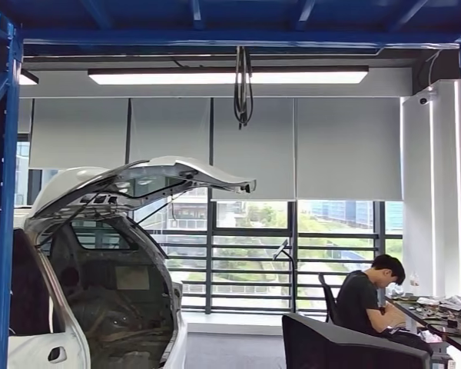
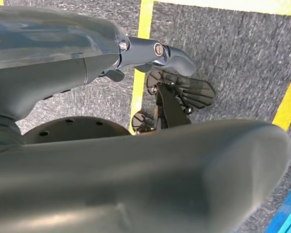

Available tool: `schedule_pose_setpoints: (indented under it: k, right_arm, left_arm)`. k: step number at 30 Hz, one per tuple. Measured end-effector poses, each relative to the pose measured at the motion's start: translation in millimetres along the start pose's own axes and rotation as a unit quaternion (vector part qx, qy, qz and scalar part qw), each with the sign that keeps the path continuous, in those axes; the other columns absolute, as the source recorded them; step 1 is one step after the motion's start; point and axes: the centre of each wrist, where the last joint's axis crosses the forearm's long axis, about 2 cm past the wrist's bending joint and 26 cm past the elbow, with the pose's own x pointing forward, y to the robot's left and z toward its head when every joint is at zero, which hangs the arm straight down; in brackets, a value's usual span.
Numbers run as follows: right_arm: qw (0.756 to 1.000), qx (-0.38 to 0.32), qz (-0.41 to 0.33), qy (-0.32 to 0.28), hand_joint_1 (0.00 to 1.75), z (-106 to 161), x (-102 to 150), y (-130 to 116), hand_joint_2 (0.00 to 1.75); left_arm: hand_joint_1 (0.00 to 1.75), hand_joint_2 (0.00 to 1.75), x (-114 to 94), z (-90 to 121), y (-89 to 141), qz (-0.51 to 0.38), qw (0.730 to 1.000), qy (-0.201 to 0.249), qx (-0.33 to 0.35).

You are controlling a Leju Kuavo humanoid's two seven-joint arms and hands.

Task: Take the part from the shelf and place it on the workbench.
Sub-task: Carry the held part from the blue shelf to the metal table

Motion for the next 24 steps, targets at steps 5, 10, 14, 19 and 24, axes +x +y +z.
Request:
schedule_pose_setpoints:
  k: [5, 10, 14, 19, 24]
  right_arm:
    - [1.000, 0.002, -0.001, 0.003, 1.75, 0.2, -1.7, 0.6, 1.75]
    - [1.000, 0.004, -0.002, 0.008, 1.75, 1.3, -3.4, 1.4, 1.75]
    - [1.000, 0.006, -0.004, 0.007, 1.75, 0.6, -3.4, 2.1, 1.75]
    - [1.000, 0.015, -0.008, 0.004, 1.75, -0.3, -4.5, 2.5, 1.75]
    - [1.000, 0.021, -0.014, -0.002, 1.75, -2.0, -6.2, 1.9, 1.75]
  left_arm:
    - [0.00, 1.75, -0.4, 0.2, 0.1, 0.000, 1.000, -0.001, -0.001]
    - [0.00, 1.75, -0.4, 0.2, 0.1, -0.001, 1.000, -0.001, -0.002]
    - [0.00, 1.75, 1.3, -0.6, 0.2, -0.001, 1.000, -0.002, -0.002]
    - [0.00, 1.75, 1.6, -0.7, 0.2, 0.003, 1.000, 0.005, -0.005]
    - [0.00, 1.75, 1.9, -0.8, 0.0, 0.004, 1.000, 0.010, -0.009]
